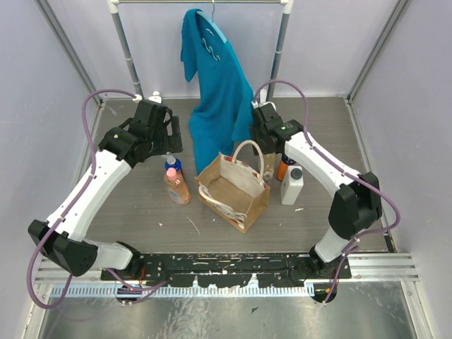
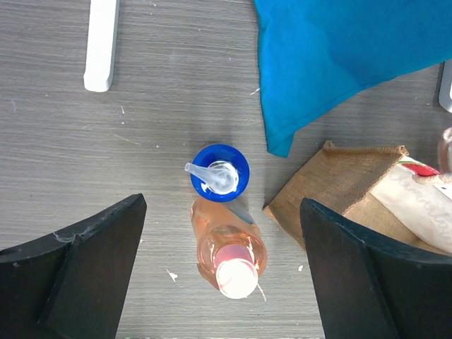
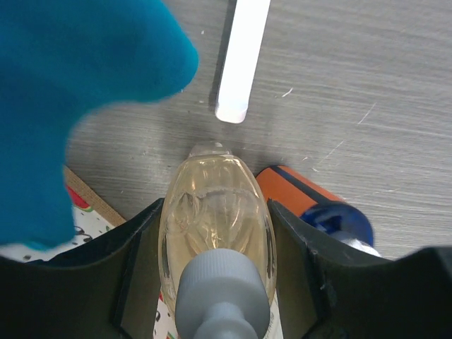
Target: Take the personal care products out of the canvas bag
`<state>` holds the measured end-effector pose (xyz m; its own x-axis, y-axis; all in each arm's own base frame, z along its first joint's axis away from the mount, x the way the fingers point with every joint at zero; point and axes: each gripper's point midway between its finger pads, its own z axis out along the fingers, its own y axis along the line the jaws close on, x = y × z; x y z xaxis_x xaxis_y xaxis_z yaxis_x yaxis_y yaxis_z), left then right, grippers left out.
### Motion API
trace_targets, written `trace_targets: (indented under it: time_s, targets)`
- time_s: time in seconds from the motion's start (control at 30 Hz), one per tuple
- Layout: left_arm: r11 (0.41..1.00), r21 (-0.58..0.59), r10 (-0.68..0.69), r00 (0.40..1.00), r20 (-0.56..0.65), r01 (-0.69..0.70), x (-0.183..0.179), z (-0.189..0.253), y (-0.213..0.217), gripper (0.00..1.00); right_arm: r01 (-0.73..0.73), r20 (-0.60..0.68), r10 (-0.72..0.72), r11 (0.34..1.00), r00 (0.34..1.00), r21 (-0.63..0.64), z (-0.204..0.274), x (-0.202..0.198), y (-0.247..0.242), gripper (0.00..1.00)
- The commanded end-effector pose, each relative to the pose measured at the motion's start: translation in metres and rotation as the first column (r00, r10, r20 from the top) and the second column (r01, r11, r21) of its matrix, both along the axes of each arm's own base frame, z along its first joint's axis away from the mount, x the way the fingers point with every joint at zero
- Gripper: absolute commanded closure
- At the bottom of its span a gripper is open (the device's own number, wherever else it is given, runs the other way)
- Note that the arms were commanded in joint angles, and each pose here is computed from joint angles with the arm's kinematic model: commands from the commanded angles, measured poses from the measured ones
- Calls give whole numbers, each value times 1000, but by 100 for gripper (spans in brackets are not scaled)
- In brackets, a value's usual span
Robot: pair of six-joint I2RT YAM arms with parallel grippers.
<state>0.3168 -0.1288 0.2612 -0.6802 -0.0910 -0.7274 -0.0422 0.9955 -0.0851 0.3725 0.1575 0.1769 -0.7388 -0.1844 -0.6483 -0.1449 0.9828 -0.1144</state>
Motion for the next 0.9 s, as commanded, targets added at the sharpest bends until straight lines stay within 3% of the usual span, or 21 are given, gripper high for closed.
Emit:
trace_targets:
  time_s: [0.0,0.1,0.2,0.3,0.33,0.47,0.6,0.87]
  targets:
    - [1000,-20,-20,999,25,21,-5,7,0,3,11,113,-21,995,993,95,18,25,16,80]
    - [999,-20,-27,999,25,28,-6,9,0,3,9,69,-16,996,997,93,0,24,19,75]
    - [999,-16,-30,999,27,31,-7,10,1,3,5,51,-11,995,999,102,-6,23,22,60]
    - [999,-19,-34,999,33,35,-8,14,1,3,0,63,-7,993,998,114,2,22,23,41]
    - [999,-19,-36,999,33,36,-8,16,0,3,3,78,-13,993,997,116,9,22,21,30]
    - [999,-29,-36,998,51,38,-10,26,1,3,29,243,-61,990,968,135,72,22,9,3]
    - [999,-15,-30,997,74,31,-10,40,6,1,76,425,-155,977,892,197,157,12,-17,0]
    - [996,87,28,996,90,-36,-12,57,30,1,135,450,-260,947,854,291,211,-1,-54,0]
